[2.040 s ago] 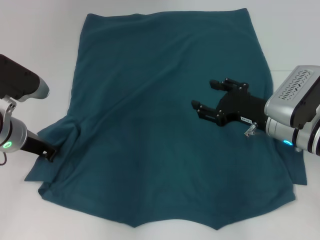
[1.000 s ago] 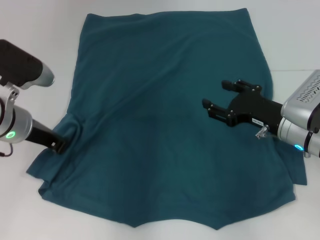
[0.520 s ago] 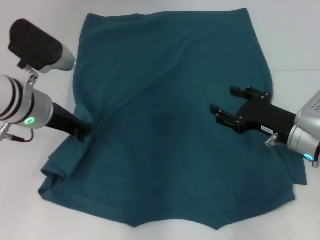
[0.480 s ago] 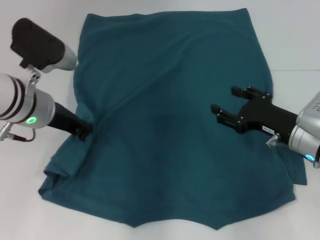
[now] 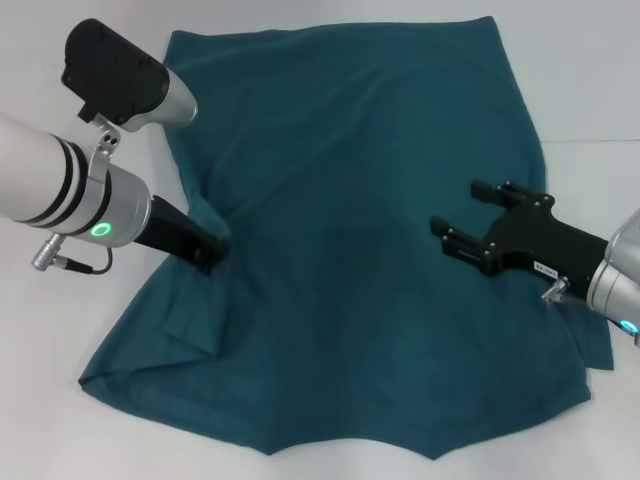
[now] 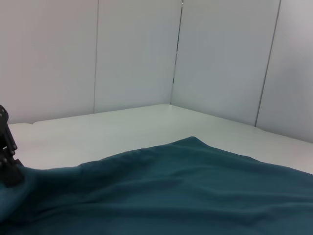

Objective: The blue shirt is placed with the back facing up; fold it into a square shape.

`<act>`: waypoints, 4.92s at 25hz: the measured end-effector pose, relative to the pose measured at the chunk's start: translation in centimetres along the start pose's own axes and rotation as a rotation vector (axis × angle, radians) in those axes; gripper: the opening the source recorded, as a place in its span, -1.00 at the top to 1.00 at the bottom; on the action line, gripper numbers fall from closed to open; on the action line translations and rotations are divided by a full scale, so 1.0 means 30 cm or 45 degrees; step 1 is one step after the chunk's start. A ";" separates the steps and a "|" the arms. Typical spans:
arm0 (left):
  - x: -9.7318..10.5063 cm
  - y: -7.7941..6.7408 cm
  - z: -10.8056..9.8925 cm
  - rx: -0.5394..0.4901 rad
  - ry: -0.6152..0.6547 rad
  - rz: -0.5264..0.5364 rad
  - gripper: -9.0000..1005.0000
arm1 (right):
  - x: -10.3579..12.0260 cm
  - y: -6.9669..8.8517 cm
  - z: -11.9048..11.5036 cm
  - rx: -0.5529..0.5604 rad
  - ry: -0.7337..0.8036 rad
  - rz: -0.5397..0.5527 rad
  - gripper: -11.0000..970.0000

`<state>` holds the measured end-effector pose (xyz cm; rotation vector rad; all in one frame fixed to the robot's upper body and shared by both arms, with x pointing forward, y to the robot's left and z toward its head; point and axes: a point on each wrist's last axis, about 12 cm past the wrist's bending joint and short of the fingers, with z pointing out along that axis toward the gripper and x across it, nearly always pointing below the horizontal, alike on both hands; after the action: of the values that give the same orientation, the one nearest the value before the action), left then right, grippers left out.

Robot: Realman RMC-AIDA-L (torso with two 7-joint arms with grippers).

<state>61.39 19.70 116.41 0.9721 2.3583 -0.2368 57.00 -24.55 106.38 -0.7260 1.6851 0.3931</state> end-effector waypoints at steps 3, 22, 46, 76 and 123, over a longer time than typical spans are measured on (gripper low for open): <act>-0.007 -0.014 0.005 0.016 -0.001 0.008 0.88 | 0.001 0.002 -0.003 -0.004 -0.003 0.002 -0.54; -0.004 -0.041 0.071 0.017 -0.070 -0.012 0.86 | 0.026 0.019 -0.029 -0.019 -0.002 0.028 -0.53; 0.037 -0.054 0.079 -0.009 -0.043 0.023 -0.15 | 0.026 0.026 -0.044 -0.033 -0.024 0.070 -0.52; 0.295 0.005 -0.133 0.490 -0.944 -0.245 -0.16 | -0.362 -0.188 -0.124 0.267 0.485 0.376 -0.16; 0.416 0.057 -0.036 0.304 -1.002 -0.245 0.11 | -0.277 -0.245 -0.331 0.510 0.921 0.962 -0.26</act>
<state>54.95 28.69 110.30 0.5893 1.7043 -0.8262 55.23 -34.05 117.71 0.1346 2.6136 0.3004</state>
